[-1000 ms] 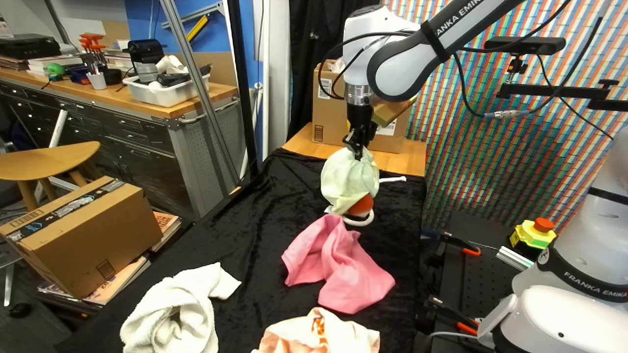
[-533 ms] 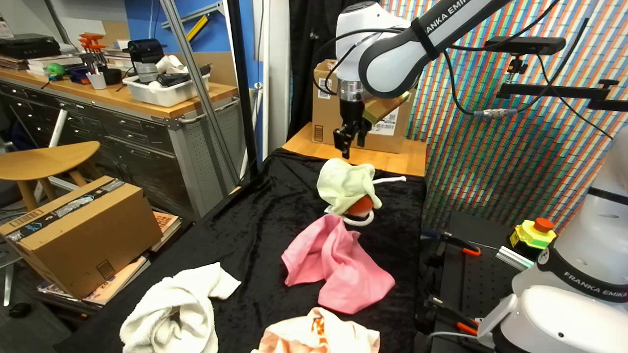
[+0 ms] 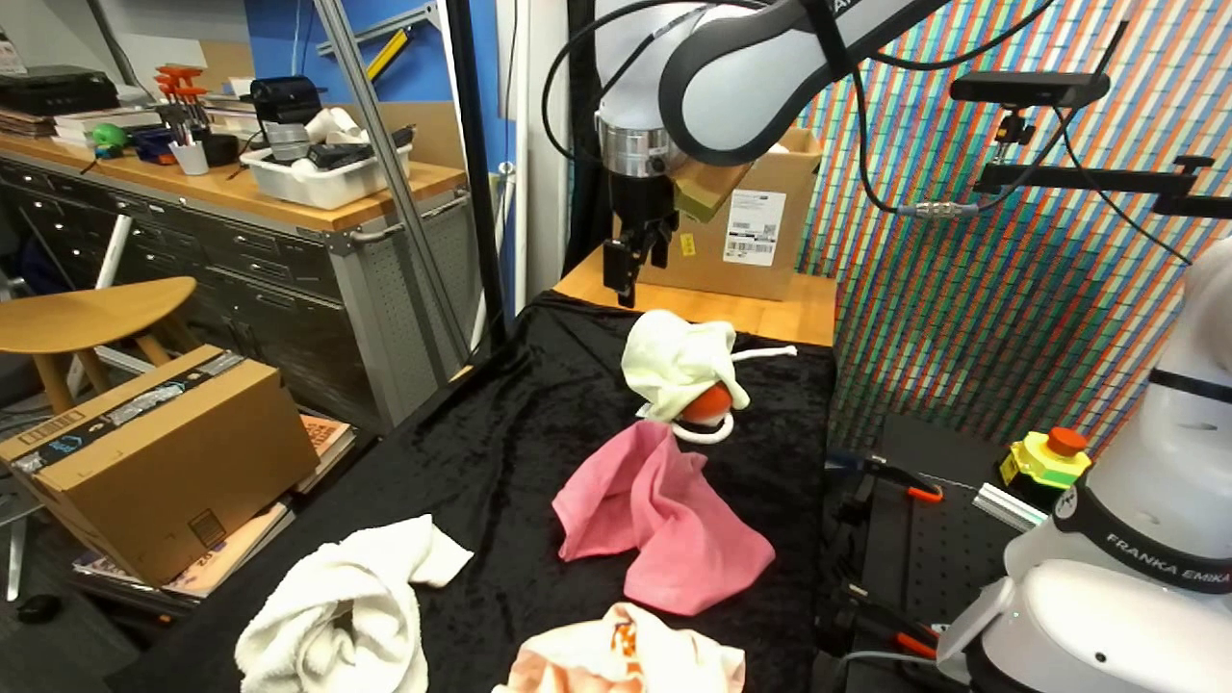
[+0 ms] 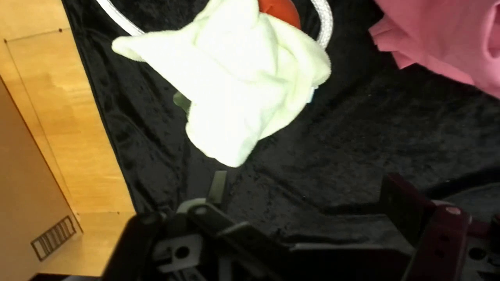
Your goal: Pile up the objects on the table.
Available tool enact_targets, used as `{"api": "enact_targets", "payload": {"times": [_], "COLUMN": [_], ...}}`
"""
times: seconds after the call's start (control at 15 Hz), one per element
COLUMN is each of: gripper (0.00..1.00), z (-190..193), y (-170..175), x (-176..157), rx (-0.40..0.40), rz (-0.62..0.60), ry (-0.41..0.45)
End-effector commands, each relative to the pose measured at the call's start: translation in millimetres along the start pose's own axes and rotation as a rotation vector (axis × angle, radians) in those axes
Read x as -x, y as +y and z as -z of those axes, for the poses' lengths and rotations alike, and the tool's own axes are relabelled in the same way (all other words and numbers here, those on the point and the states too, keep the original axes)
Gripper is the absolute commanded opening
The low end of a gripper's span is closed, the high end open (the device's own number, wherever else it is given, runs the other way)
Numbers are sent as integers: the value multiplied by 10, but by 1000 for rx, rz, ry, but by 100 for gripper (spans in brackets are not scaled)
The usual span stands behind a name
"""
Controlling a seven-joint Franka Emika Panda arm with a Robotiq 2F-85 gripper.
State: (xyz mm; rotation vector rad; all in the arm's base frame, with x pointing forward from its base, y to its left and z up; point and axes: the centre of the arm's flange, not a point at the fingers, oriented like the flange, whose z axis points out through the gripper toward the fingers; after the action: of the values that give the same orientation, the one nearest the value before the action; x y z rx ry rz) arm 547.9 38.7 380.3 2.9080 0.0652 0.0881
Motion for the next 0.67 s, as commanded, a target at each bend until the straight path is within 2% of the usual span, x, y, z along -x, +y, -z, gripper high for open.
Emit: {"api": "enact_targets", "payload": {"times": [0.0, 0.4, 0.6], "gripper": [100, 100, 100], "z": [263, 329, 278], "y": [-550, -1634, -2054], "x": [-283, -489, -535], "rx": [14, 7, 7], "rz": [172, 442, 516], "ry": [-2, -21, 14]}}
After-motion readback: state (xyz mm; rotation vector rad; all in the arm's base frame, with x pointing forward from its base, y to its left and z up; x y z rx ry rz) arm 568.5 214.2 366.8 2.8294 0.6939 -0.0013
